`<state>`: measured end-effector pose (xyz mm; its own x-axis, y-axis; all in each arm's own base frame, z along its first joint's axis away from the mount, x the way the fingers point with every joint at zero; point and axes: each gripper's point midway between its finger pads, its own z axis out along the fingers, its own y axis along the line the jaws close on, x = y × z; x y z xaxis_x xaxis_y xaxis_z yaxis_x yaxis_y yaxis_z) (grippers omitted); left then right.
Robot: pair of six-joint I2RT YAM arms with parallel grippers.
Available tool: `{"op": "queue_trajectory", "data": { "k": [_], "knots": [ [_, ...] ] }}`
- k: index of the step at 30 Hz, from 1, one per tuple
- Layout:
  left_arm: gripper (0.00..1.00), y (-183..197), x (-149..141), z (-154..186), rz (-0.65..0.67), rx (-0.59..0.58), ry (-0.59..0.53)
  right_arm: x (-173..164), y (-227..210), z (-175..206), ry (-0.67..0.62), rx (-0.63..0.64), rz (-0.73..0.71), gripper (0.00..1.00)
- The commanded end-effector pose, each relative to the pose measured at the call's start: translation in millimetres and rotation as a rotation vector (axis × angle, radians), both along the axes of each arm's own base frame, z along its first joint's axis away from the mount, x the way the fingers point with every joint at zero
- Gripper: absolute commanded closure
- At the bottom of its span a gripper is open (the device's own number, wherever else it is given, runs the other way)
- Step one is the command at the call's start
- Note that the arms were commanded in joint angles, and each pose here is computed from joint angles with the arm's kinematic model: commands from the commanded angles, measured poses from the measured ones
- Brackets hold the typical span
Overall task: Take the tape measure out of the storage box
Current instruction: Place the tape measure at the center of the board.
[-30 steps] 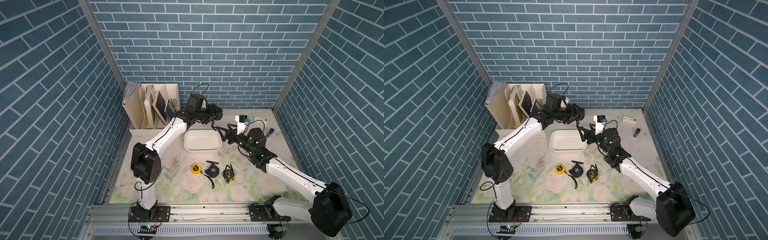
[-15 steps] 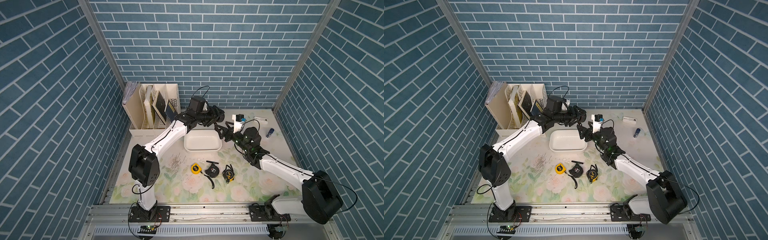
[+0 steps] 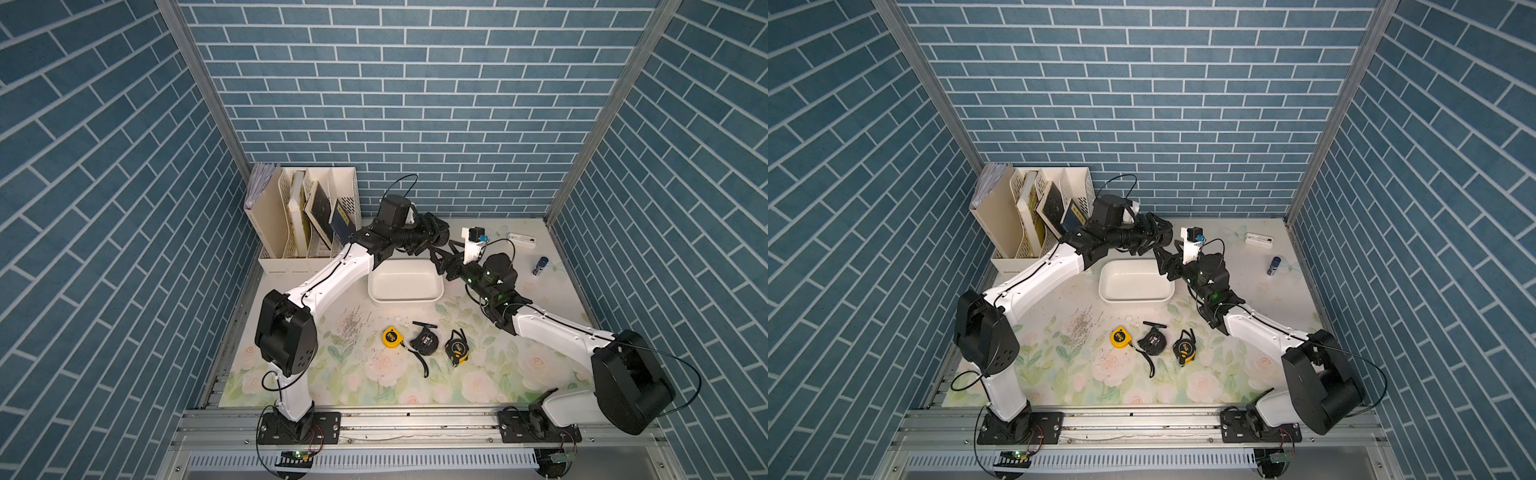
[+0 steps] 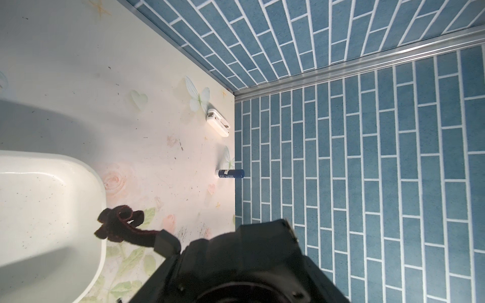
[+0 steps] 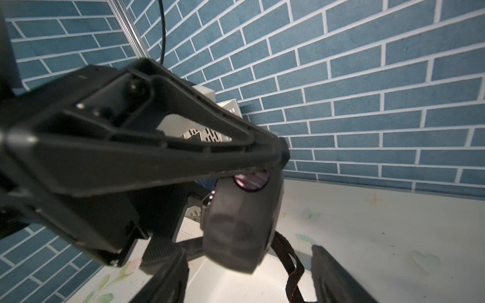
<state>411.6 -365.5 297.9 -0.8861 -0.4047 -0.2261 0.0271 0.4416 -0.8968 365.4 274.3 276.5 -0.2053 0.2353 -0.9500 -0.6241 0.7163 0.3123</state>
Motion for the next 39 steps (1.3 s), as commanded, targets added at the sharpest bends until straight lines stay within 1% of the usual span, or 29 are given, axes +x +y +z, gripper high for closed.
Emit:
{"op": "queue_trajectory", "data": {
  "k": [1, 6, 18, 25, 28, 30, 33, 36, 37, 38, 39],
  "knots": [
    [1.0, 3, -8, 32, 0.0, -0.051, -0.07, 5, 3, 27, -0.087, 0.031, -0.006, 0.26],
    [1.0, 5, -11, 28, 0.0, -0.054, -0.058, 7, 5, 35, -0.106, 0.04, -0.008, 0.27],
    [1.0, 2, -12, 20, -0.012, -0.054, -0.038, 13, 12, 40, -0.117, 0.05, 0.004, 0.3],
    [1.0, -1, -14, 21, -0.022, -0.065, -0.034, 21, 19, 41, -0.123, 0.055, 0.013, 0.36],
    [1.0, -1, -15, 20, -0.024, -0.062, -0.032, 24, 22, 41, -0.122, 0.057, 0.017, 0.41],
    [1.0, -1, -15, 20, -0.022, -0.062, -0.033, 26, 24, 41, -0.12, 0.058, 0.023, 0.45],
    [1.0, -2, -15, 20, -0.026, -0.063, -0.035, 28, 26, 38, -0.109, 0.055, 0.029, 0.58],
    [1.0, -2, -15, 19, -0.028, -0.06, -0.036, 28, 26, 38, -0.101, 0.055, 0.027, 0.79],
    [0.95, -1, -14, 19, -0.027, -0.058, -0.038, 27, 25, 39, -0.098, 0.055, 0.025, 0.87],
    [0.86, -1, -13, 18, -0.024, -0.055, -0.038, 27, 25, 39, -0.095, 0.054, 0.022, 0.94],
    [0.8, 1, -13, 20, -0.022, -0.057, -0.043, 27, 24, 38, -0.089, 0.05, 0.019, 0.99]
  ]
}}
